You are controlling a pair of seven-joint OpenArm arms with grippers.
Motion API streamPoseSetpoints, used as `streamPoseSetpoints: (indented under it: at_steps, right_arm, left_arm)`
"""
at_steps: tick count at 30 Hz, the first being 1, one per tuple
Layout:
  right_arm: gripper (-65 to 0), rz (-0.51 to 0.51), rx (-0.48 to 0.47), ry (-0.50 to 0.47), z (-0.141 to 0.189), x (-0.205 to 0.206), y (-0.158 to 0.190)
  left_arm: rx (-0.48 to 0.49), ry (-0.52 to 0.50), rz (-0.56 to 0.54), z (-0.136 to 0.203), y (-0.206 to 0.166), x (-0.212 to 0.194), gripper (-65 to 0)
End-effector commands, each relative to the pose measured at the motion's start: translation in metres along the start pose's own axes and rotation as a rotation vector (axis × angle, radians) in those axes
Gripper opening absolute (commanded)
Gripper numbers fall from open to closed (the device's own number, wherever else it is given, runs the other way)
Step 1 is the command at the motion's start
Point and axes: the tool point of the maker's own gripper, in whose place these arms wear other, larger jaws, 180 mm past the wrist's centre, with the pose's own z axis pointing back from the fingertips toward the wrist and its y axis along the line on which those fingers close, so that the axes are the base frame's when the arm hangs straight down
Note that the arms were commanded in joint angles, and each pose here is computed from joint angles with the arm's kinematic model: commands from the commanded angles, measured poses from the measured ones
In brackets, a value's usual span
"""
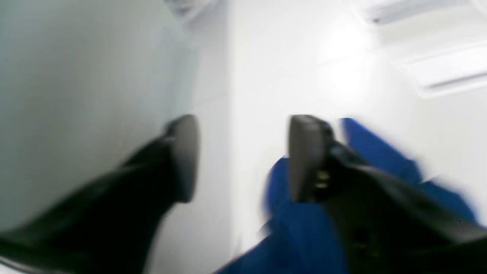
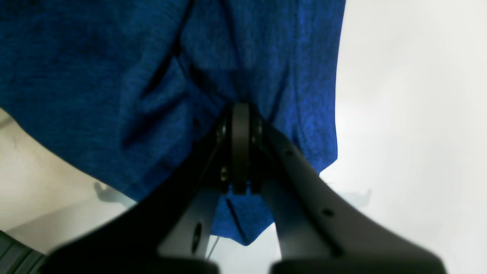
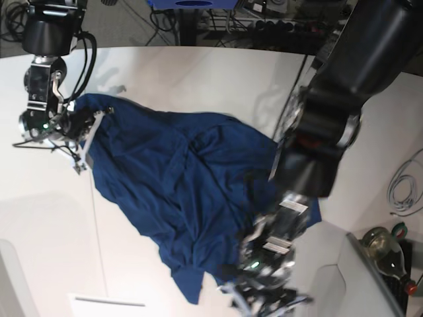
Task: Layout the t-shirt on the table in an organized manner, then fold the t-shirt properly
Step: 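Release the shirt with the left gripper and lift it away, then grasp the shirt edge with the left gripper beside the bunched fabric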
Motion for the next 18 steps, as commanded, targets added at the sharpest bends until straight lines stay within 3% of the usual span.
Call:
streamPoseSetpoints:
  at_steps: [1,6,7,14,18]
  right_arm:
    - [-65.0,0.015,-0.027,0.072,0.000,-0.015,-0.006]
    - [-65.0,0.015,-0.029,0.072,0.000,-0.015,-0.007]
    - [-65.0,0.015,-0.029,0.072,0.000,-0.015,-0.007]
    - [-65.0,0.013,-0.022,0.070,-0.001,-0.014,-0.003]
    - [-65.0,0.013,-0.022,0.070,-0.001,-0.014,-0.003]
  left_arm:
    - [0.040,0.004,0.000,0.007,0.022,-0.007,-38.7]
    - [0.087,0.169,-0.068,0.046,0.064,-0.086,-64.3]
    - [0.089,0.219,-0.089,0.051,0.068,-0.104,-65.0]
    - [0.082,0.367,-0.122,0.064,0.067,-0.163,-65.0]
    - [0.082,0.509,-0.121,0.073,0.068,-0.196,-42.9]
